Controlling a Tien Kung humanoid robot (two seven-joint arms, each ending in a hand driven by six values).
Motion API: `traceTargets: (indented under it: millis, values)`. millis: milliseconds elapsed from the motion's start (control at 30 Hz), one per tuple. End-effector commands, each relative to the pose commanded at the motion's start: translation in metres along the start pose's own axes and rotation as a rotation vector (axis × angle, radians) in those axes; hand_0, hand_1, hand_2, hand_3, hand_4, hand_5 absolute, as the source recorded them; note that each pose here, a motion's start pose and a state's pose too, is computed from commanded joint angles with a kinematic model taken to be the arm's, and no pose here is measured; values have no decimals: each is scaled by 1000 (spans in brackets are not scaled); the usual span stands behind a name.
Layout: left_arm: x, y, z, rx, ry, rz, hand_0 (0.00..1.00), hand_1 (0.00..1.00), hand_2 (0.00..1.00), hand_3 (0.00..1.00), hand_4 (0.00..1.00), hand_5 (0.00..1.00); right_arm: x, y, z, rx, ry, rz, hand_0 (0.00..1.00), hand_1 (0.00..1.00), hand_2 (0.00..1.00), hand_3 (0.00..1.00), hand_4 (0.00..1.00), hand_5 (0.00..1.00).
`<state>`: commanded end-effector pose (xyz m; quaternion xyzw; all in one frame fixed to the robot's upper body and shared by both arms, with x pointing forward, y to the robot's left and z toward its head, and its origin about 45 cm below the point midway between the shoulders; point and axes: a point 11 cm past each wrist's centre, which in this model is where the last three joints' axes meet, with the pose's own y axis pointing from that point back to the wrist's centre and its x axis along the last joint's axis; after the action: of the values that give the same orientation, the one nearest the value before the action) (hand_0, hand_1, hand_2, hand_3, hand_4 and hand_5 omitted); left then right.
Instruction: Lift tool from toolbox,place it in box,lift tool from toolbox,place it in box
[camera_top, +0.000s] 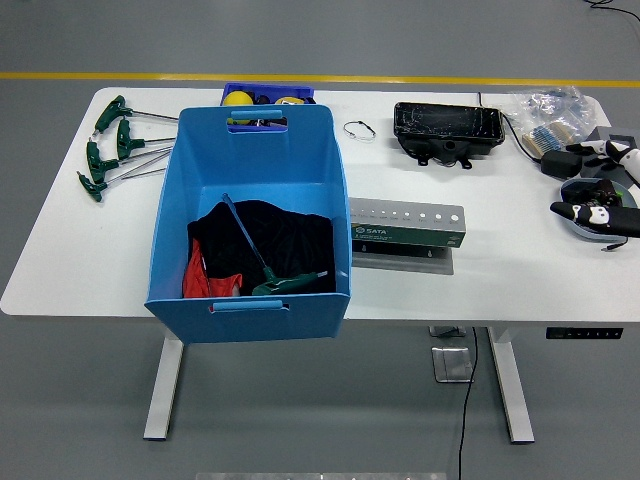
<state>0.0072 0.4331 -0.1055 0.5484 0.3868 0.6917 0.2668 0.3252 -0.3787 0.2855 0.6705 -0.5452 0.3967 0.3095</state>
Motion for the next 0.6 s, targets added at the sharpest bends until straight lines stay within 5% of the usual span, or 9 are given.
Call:
traceTargets:
  millis: [367,600]
  values:
    - [2,-1,2,-7,-4,2,505,499,507,674,709,689,-22,40,18,-112,-356,176,754,767,843,872,998,821]
    - [-2,1,3,-6,7,-3,510,502,513,676,705,695,-34,34,16,-117,-430,188,763,778,848,877,998,831]
